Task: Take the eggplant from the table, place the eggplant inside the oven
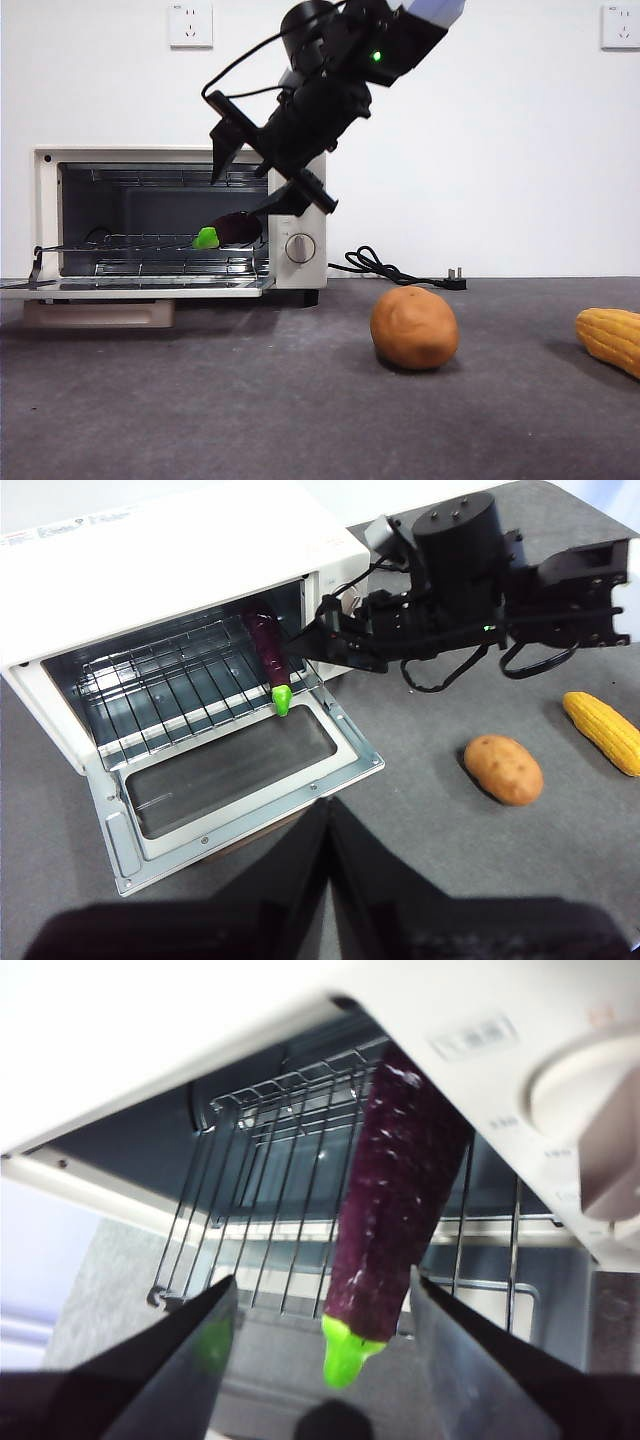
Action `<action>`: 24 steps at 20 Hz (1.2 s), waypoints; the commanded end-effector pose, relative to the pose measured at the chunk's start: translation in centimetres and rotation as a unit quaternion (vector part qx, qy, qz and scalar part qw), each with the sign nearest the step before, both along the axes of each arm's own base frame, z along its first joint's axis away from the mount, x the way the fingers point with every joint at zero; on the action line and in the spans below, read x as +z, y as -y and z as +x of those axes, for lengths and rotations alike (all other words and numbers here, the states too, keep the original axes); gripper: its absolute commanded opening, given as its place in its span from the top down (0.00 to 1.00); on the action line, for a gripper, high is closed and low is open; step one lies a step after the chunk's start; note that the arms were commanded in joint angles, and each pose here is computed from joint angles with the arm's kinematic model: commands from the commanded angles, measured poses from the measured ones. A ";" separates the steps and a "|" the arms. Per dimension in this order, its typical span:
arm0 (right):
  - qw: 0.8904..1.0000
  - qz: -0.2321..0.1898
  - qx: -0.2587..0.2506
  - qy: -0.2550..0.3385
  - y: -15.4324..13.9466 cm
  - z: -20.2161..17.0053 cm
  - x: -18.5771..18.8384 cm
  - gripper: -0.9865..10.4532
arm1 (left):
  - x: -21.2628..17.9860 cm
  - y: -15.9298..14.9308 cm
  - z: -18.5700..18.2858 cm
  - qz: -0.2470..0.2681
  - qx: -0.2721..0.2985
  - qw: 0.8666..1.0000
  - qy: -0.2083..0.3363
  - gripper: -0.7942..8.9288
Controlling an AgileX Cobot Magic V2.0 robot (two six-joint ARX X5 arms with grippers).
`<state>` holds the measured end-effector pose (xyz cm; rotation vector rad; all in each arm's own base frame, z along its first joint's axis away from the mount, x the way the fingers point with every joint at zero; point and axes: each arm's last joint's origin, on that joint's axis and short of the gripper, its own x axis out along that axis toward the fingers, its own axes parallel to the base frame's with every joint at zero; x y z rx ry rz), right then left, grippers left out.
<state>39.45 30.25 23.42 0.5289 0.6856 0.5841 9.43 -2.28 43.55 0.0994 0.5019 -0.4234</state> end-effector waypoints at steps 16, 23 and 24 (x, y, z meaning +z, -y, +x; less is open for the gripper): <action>0.975 -0.144 0.098 0.140 5.5 -7.4 13.2 0.66 | 0.0 0.0 0.5 0.021 0.018 1.000 0.011 0.92; 0.956 -0.187 0.129 0.185 10.4 -13.9 19.4 0.67 | 0.0 0.0 0.5 0.019 0.015 1.000 0.011 0.92; 0.954 -0.195 0.134 0.185 11.1 -14.9 20.0 0.67 | 0.0 0.0 0.5 0.019 0.015 1.000 0.011 0.92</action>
